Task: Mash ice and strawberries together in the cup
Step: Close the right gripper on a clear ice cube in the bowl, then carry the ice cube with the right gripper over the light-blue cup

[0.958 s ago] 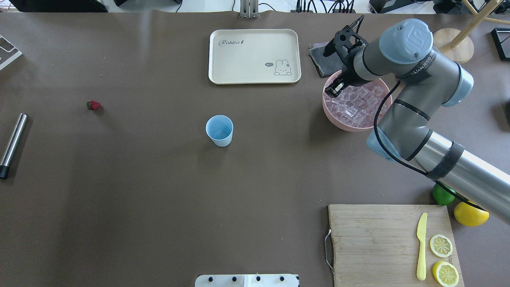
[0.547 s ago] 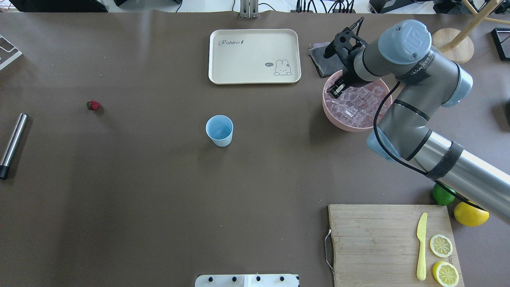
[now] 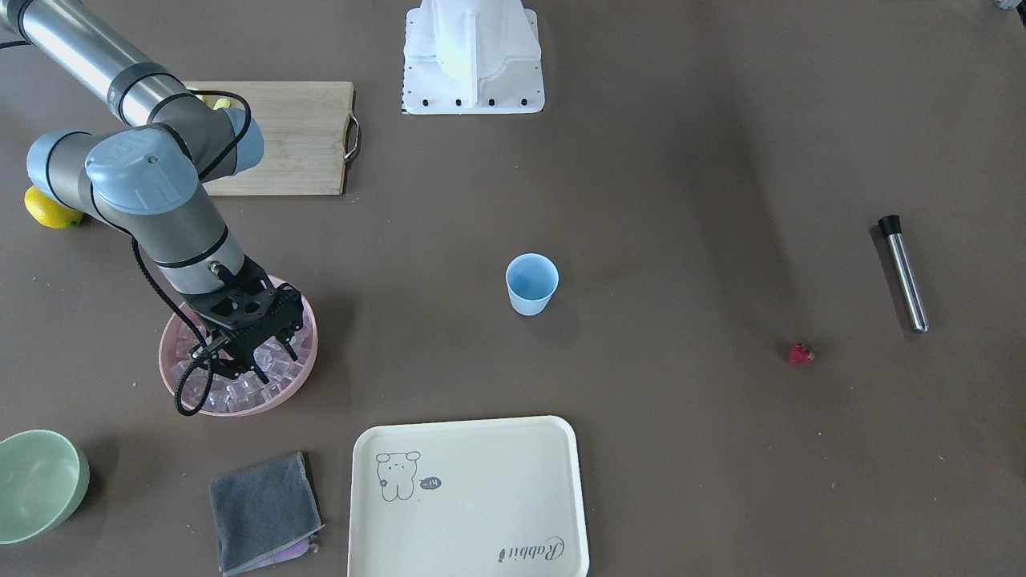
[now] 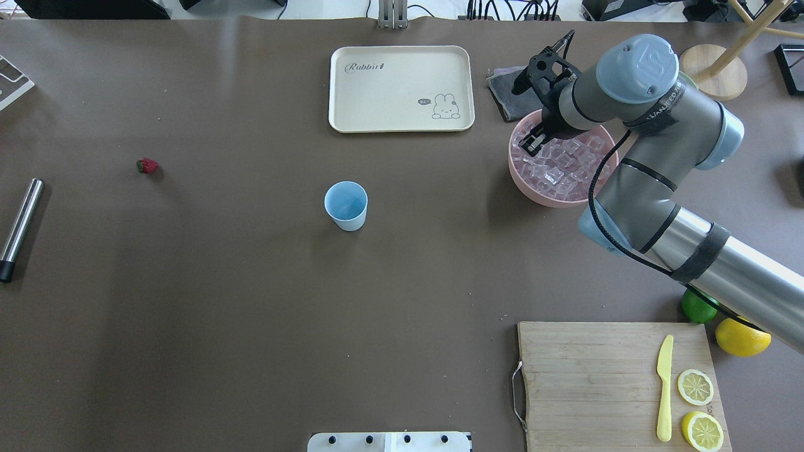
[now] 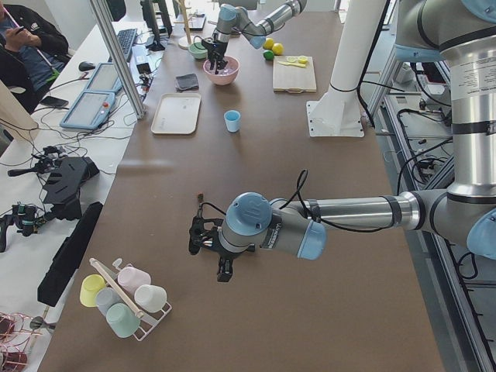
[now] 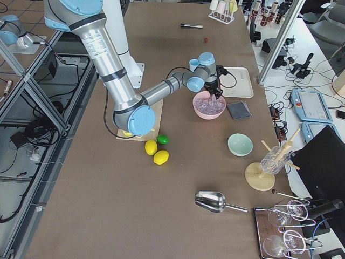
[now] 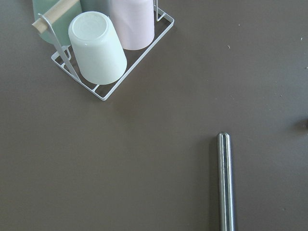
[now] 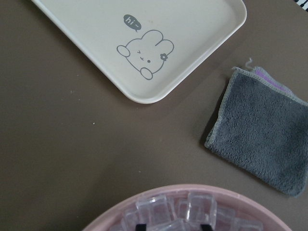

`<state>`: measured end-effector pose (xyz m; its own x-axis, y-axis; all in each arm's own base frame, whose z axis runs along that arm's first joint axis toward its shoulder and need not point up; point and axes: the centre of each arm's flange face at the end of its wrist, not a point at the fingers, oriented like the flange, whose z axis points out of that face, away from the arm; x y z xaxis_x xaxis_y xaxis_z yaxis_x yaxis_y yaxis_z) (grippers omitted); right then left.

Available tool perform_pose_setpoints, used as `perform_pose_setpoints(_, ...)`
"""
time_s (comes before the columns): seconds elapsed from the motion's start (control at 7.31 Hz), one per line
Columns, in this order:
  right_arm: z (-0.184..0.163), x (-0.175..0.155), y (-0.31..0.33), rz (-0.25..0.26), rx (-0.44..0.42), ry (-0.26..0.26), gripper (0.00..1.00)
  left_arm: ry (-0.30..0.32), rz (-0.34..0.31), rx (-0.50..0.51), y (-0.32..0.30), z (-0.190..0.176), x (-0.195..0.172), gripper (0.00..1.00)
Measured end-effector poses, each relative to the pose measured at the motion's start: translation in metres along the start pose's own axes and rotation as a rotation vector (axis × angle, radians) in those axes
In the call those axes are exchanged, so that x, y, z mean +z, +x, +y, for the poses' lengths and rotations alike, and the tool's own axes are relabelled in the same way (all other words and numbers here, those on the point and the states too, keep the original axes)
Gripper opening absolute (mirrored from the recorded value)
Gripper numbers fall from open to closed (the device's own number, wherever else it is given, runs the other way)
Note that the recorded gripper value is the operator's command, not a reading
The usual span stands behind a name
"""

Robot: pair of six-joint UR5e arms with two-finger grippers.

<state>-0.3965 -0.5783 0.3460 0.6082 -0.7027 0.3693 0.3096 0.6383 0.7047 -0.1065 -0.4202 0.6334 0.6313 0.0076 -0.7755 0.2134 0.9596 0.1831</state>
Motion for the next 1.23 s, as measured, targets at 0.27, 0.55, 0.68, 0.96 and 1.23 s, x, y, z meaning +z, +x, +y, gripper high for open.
perform_pose_setpoints(0.27,0.001,0.001,0.000,0.000,0.000,-0.003,0.24,0.002,0.001,0.001,0.000,0.000,0.000,0.99)
perform_pose_setpoints(0.55,0.002,0.001,0.001,-0.001,0.002,-0.007,0.12,0.002,0.001,0.001,0.000,0.000,0.000,0.99)
perform_pose_setpoints(0.68,0.001,-0.002,0.004,-0.003,0.007,-0.006,0.12,0.003,0.001,0.002,0.000,0.000,0.000,0.99)
perform_pose_setpoints(0.96,-0.004,-0.017,0.018,-0.019,0.030,0.009,0.08,0.005,0.001,0.004,0.001,0.000,-0.001,0.99)
perform_pose_setpoints(1.23,-0.021,-0.048,0.011,-0.045,0.128,0.019,0.08,0.006,0.002,0.006,0.002,-0.001,-0.002,0.99)
